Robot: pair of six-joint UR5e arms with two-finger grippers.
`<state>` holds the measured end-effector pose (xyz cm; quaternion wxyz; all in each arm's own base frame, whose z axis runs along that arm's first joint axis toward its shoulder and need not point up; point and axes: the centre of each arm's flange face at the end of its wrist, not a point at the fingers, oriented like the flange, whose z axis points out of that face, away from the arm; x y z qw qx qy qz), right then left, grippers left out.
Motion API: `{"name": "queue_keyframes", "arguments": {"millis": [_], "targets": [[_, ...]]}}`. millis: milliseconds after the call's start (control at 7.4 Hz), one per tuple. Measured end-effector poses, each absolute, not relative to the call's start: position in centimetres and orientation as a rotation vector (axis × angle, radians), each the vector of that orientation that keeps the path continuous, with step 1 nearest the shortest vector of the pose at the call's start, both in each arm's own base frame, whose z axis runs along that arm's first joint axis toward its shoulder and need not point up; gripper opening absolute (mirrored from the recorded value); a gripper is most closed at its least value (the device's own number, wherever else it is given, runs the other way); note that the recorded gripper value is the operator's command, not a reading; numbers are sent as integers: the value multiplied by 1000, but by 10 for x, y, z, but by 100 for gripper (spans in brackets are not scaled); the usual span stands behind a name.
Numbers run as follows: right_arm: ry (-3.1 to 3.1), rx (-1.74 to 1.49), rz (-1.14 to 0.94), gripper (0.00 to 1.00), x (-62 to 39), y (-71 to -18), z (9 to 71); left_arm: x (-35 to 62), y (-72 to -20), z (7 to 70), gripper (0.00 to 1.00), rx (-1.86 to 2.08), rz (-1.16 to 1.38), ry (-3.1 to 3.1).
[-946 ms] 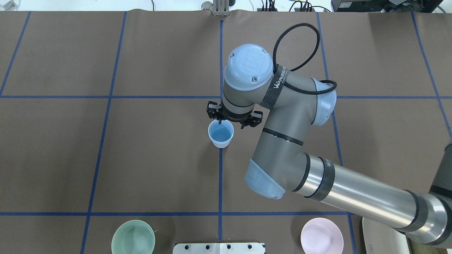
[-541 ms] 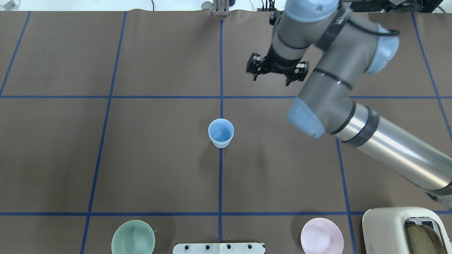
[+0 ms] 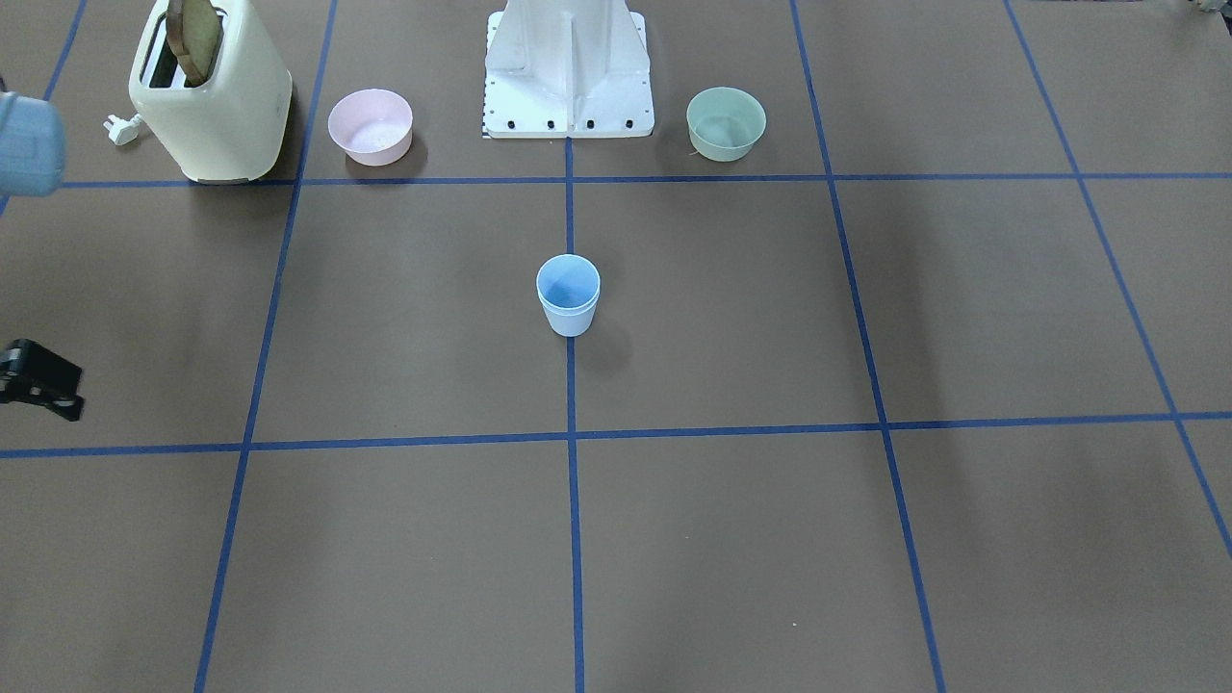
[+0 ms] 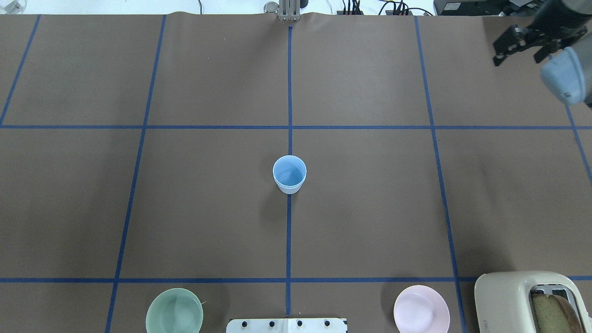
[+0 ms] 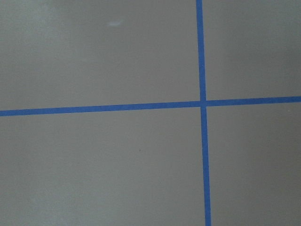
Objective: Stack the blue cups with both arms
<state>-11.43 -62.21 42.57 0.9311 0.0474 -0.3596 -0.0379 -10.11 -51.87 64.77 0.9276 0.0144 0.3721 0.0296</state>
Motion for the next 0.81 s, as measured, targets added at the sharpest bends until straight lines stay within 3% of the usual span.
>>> {"name": "queue_keyframes", "arguments": {"millis": [405, 811], "targets": [[-669, 21, -125, 100, 15, -533, 591, -101, -511, 636, 98, 53, 71, 761], [-661, -79, -72, 100, 44, -468, 659, -100, -503, 637, 98, 53, 71, 760]]}}
